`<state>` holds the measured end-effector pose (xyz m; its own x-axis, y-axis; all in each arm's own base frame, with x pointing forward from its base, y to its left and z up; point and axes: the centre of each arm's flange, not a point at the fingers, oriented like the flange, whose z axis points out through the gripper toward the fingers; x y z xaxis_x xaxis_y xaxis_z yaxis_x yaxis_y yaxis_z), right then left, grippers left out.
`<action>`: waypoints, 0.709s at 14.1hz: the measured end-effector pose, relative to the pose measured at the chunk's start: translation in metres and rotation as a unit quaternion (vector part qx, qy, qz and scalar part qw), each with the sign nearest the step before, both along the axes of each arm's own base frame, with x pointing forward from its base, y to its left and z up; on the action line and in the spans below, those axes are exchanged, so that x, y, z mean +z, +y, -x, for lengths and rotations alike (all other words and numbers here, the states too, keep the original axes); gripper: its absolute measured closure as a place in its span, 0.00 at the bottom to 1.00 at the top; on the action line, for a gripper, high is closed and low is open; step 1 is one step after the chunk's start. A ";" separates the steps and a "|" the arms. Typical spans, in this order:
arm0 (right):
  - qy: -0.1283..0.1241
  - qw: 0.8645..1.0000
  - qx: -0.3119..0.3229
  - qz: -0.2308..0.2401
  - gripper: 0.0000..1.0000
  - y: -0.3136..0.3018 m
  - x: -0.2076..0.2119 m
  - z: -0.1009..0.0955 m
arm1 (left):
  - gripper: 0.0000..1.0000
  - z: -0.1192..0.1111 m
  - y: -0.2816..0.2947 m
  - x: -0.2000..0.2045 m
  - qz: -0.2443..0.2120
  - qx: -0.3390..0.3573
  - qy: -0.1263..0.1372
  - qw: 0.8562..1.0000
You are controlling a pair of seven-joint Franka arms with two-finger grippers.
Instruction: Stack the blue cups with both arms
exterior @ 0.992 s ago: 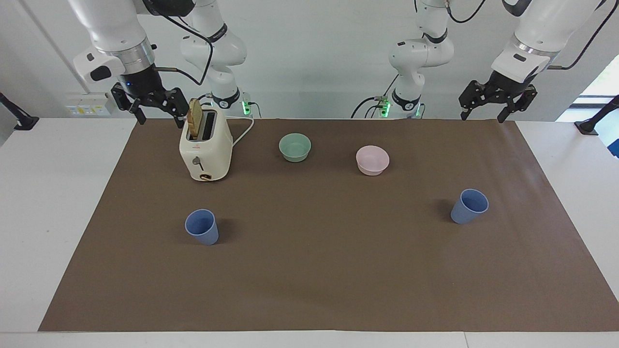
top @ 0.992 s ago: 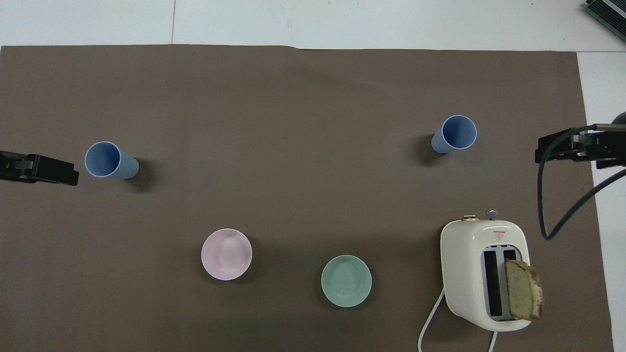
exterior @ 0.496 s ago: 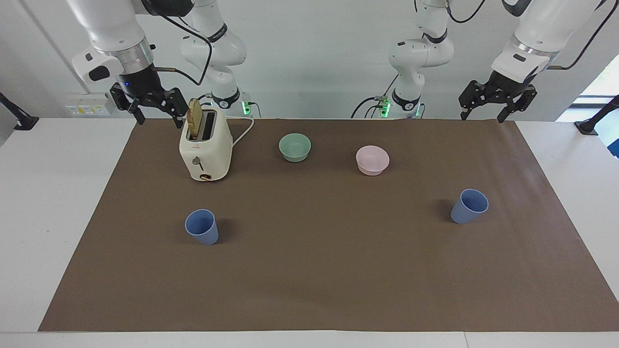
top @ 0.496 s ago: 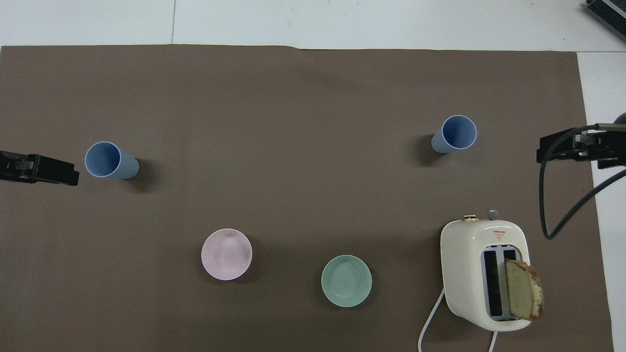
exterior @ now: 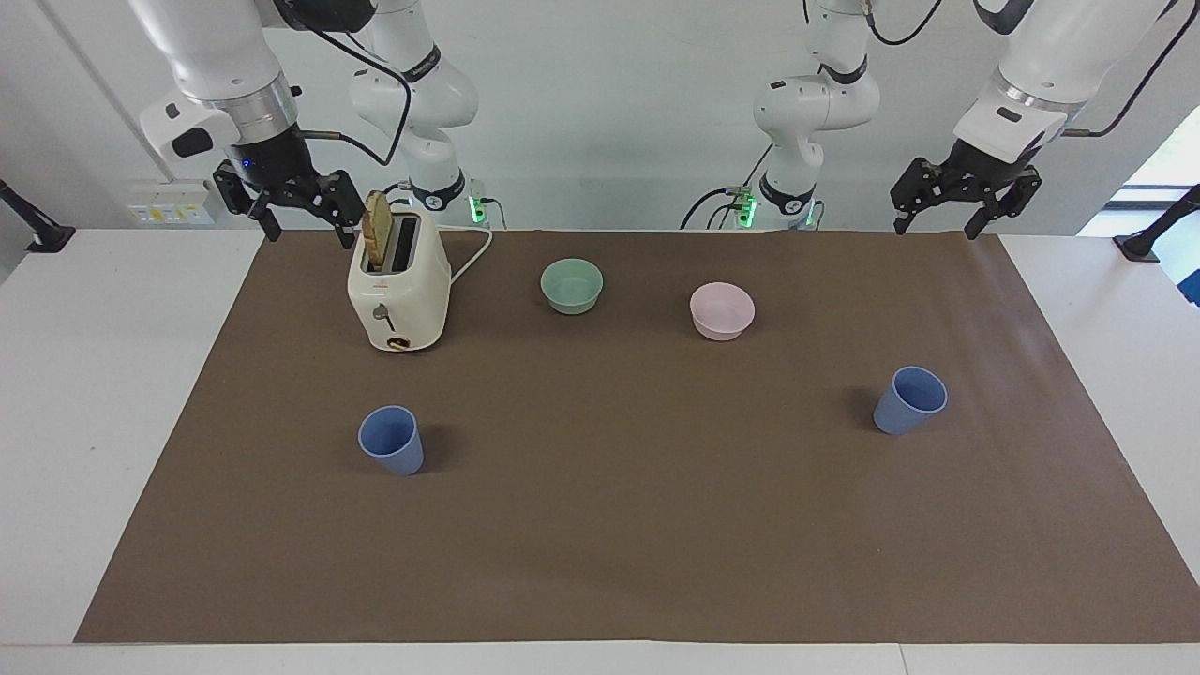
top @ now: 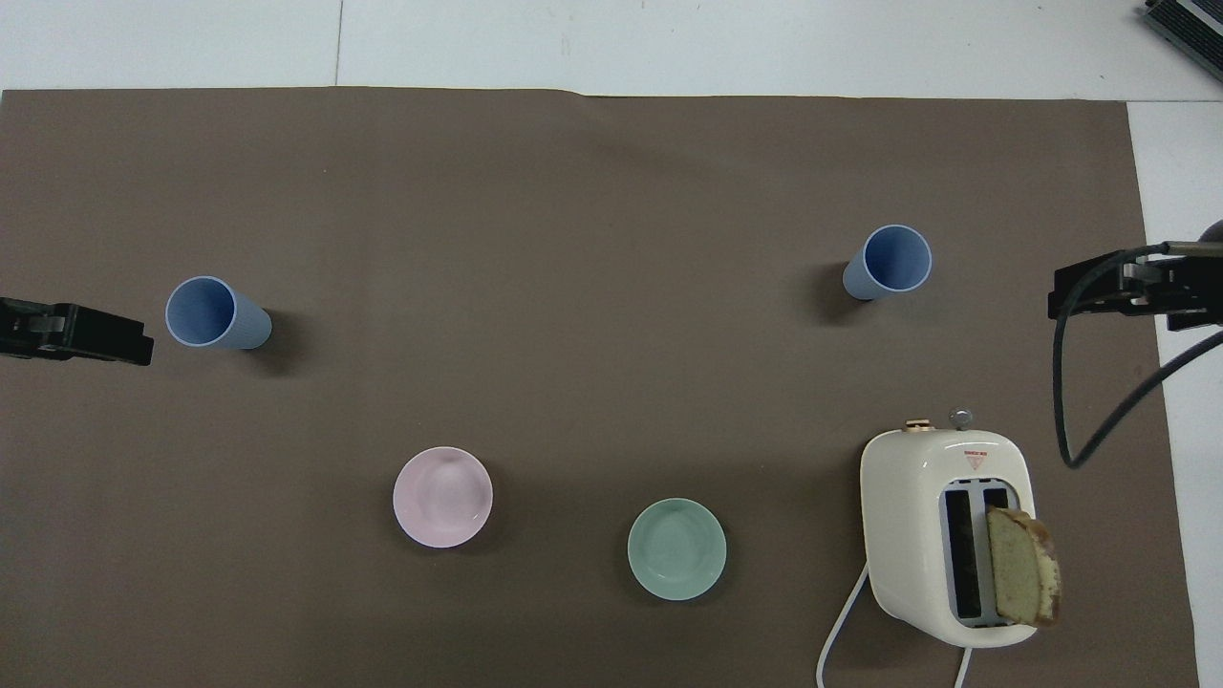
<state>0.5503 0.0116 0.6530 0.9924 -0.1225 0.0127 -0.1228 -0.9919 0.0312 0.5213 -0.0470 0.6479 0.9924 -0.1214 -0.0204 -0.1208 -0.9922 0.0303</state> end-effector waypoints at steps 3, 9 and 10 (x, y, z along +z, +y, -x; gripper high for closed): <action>0.000 1.000 0.000 0.000 0.00 0.000 0.000 0.000 | 0.00 -0.002 0.001 -0.010 0.000 0.001 0.003 1.000; 0.000 1.000 0.000 0.000 0.00 0.000 0.000 0.000 | 0.00 -0.023 0.051 -0.046 0.003 0.051 -0.030 0.998; 0.000 1.000 0.000 0.000 0.00 0.000 0.000 0.000 | 0.00 -0.028 0.062 -0.054 0.003 0.061 -0.035 0.998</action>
